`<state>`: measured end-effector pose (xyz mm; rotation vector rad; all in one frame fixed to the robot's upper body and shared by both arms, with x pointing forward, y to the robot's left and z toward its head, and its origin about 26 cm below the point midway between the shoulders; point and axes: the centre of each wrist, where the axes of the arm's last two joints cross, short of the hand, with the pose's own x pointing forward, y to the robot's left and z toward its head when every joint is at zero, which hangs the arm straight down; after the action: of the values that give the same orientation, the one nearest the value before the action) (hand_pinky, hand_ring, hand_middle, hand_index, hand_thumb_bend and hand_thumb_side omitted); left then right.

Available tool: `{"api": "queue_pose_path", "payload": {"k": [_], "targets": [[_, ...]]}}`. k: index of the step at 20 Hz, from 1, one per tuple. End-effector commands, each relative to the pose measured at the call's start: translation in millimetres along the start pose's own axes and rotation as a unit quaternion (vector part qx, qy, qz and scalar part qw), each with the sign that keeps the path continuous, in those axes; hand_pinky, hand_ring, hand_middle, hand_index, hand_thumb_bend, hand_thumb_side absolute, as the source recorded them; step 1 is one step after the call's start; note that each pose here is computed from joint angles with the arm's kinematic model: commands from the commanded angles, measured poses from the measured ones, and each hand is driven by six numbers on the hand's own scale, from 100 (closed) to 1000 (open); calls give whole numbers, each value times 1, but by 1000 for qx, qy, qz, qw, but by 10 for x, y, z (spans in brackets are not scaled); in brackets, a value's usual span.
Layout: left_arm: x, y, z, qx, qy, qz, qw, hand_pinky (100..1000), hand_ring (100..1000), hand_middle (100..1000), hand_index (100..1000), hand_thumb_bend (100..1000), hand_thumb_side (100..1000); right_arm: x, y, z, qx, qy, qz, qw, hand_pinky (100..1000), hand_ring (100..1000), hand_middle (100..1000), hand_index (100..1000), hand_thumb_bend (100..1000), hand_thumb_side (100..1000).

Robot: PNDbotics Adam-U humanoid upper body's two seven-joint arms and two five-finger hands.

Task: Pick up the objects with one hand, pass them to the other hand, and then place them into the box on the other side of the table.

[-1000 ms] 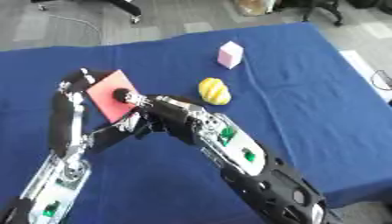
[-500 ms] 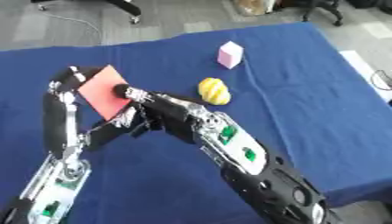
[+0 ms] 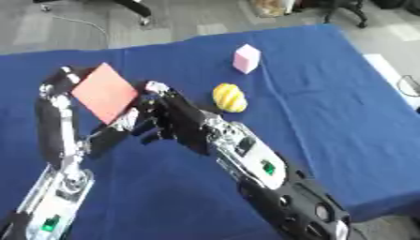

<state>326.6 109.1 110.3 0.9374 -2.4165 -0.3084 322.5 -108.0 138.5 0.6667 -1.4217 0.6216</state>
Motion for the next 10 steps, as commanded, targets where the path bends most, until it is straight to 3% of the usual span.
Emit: {"api": "queue_pose_path", "payload": {"k": [1,6,10], "targets": [[20,56,-76,20,-5,7,1000,370,441,317,389,224,100,37,-64,5,-26,-10,-13,1000,802,836,783,853,381,1000],[26,91,-102,55,11,13,998,380,441,318,391,235,100,-20,-218,2,-79,-30,-62,994,805,839,802,865,402,1000],[25,124,-134,95,28,13,995,386,442,321,394,243,100,-7,-299,15,-117,-62,-92,987,796,826,795,864,359,1000]]}}
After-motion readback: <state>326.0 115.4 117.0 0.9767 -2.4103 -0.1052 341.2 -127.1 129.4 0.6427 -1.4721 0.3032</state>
